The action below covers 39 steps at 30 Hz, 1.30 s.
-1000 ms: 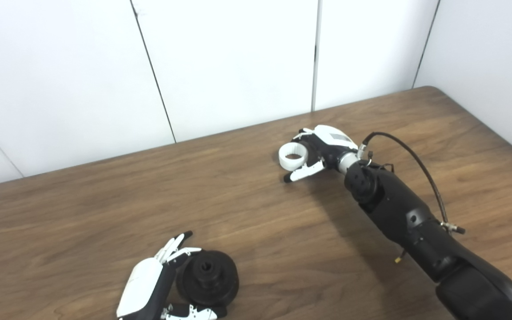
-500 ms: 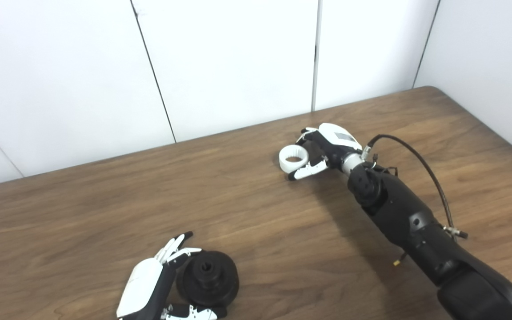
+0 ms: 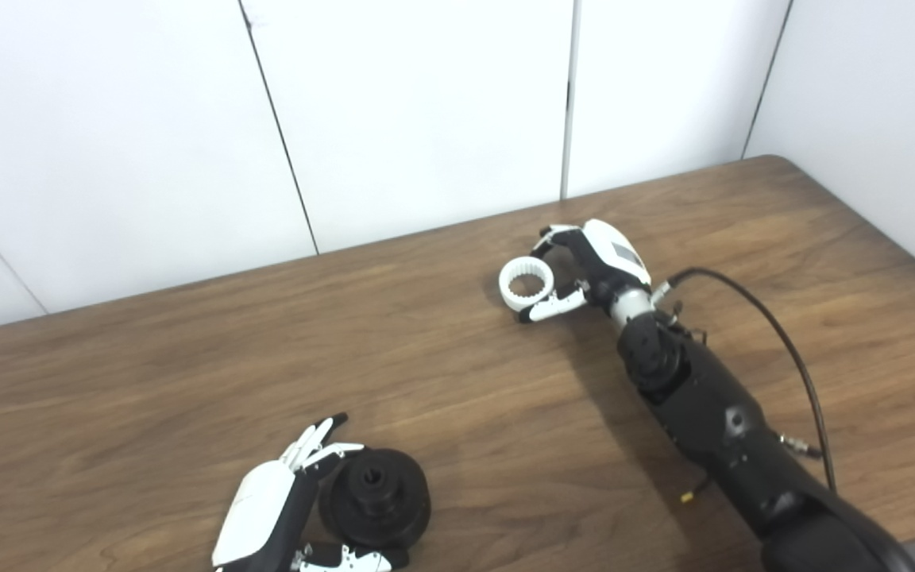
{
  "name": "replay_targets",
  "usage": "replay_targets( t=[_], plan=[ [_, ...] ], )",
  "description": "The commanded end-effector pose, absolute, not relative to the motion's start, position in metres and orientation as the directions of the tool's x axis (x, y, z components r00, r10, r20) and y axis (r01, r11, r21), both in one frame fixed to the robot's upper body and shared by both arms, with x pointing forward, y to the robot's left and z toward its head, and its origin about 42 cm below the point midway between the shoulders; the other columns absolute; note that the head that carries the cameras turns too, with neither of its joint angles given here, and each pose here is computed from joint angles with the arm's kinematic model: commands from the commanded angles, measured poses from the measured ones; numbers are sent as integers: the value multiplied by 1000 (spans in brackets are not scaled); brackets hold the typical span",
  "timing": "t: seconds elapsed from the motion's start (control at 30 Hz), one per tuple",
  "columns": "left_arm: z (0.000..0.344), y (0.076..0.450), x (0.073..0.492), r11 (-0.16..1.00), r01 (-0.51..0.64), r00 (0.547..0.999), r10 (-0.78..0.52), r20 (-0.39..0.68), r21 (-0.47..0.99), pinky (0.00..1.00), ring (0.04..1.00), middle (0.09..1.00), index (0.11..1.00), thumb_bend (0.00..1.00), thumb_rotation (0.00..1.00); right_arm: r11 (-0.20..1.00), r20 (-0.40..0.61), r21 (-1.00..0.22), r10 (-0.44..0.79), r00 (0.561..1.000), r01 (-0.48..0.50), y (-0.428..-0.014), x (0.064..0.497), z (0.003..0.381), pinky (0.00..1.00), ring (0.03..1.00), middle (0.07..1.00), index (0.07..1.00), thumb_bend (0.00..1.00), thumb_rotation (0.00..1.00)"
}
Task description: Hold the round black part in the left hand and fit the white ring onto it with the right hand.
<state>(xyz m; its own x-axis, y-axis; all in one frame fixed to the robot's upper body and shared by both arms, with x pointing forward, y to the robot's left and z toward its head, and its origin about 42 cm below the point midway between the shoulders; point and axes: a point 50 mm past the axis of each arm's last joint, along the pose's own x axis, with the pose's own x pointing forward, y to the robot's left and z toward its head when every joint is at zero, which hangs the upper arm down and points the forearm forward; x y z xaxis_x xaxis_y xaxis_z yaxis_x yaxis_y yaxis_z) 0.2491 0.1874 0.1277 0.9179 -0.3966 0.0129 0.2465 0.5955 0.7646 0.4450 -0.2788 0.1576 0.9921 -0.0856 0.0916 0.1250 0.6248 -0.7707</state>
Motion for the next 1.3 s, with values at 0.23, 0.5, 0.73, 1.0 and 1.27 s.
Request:
replay_targets(
  t=[0.23, 0.5, 0.73, 1.0, 1.27],
  plan=[
    [129, 189, 247, 581, 242, 919, -394, 8, 777, 938, 970, 961, 614, 819, 297, 673, 175, -712, -109, 979, 202, -267, 445, 157, 862, 877, 809, 482, 520, 139],
    [128, 188, 249, 586, 241, 920, -391, 9, 773, 938, 971, 962, 614, 818, 292, 694, 238, -680, -98, 966, 238, -265, 434, 168, 846, 874, 805, 482, 521, 138],
    [127, 186, 251, 590, 241, 920, -391, 11, 771, 943, 967, 959, 614, 821, 291, 723, 314, -638, -71, 947, 266, -262, 424, 197, 796, 865, 807, 481, 520, 141],
    [127, 183, 253, 591, 237, 921, -390, 16, 771, 931, 965, 956, 613, 824, 294, 762, 380, -587, -36, 924, 271, -255, 407, 227, 803, 874, 808, 481, 521, 143],
    [125, 174, 255, 587, 241, 919, -394, 13, 773, 940, 968, 961, 616, 822, 317, 803, 414, -540, -8, 910, 253, -246, 382, 239, 806, 864, 802, 481, 522, 143]
  ],
)
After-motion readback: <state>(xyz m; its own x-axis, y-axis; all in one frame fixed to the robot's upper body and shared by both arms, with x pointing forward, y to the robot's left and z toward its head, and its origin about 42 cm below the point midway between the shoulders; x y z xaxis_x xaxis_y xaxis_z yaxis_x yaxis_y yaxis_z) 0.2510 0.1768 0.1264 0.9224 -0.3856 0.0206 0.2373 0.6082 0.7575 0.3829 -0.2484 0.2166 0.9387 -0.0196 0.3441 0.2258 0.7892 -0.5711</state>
